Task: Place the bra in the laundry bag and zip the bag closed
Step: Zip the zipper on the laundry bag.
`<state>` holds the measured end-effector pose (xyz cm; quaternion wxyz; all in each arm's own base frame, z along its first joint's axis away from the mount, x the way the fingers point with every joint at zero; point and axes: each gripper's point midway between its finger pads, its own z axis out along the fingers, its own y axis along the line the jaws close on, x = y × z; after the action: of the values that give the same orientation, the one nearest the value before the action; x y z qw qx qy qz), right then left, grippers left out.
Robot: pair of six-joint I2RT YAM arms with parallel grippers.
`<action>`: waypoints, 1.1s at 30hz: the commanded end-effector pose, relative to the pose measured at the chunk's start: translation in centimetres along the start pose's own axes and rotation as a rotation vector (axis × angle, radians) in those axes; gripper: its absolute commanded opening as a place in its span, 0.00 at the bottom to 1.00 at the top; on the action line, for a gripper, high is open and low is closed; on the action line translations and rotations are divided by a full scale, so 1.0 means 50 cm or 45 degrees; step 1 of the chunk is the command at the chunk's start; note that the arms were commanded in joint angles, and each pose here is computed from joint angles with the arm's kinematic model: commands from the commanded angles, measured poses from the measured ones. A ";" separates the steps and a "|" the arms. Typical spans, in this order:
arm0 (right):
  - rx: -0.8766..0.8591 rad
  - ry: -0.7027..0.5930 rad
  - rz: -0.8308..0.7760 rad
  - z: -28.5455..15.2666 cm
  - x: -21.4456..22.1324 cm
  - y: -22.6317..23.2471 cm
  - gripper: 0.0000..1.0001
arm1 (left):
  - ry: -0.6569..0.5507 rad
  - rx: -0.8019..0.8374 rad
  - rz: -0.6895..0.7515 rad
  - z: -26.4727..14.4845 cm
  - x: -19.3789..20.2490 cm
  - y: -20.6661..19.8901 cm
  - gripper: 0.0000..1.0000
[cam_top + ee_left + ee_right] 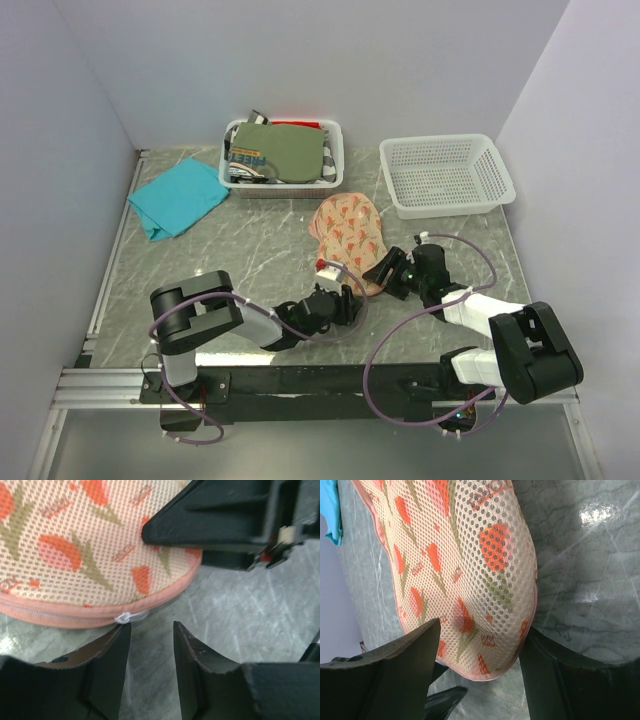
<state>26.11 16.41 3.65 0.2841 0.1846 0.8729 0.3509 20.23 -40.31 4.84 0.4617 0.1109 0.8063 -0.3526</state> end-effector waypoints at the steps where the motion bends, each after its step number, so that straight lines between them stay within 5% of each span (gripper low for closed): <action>1: -0.034 -0.019 -0.009 0.000 -0.007 0.011 0.70 | -0.031 0.010 -0.020 0.012 -0.012 -0.014 0.45; 9: -0.041 -0.022 -0.008 -0.003 -0.007 0.015 0.70 | -0.099 -0.106 -0.053 0.009 -0.028 0.020 0.51; 16: -0.034 -0.026 -0.009 -0.003 -0.009 0.012 0.70 | -0.109 -0.165 -0.048 0.022 -0.035 0.027 0.13; 20: -0.035 -0.027 -0.007 -0.004 -0.008 0.012 0.70 | -0.116 -0.147 -0.055 0.017 -0.036 0.024 0.03; 33: -0.109 0.035 0.152 -0.021 0.052 0.026 0.73 | -0.128 -0.119 -0.086 -0.013 -0.050 0.023 0.01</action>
<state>25.14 16.94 3.73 0.2707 0.1981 0.8661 0.3707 21.68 -38.21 4.04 0.4828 0.0640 0.8184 -0.3050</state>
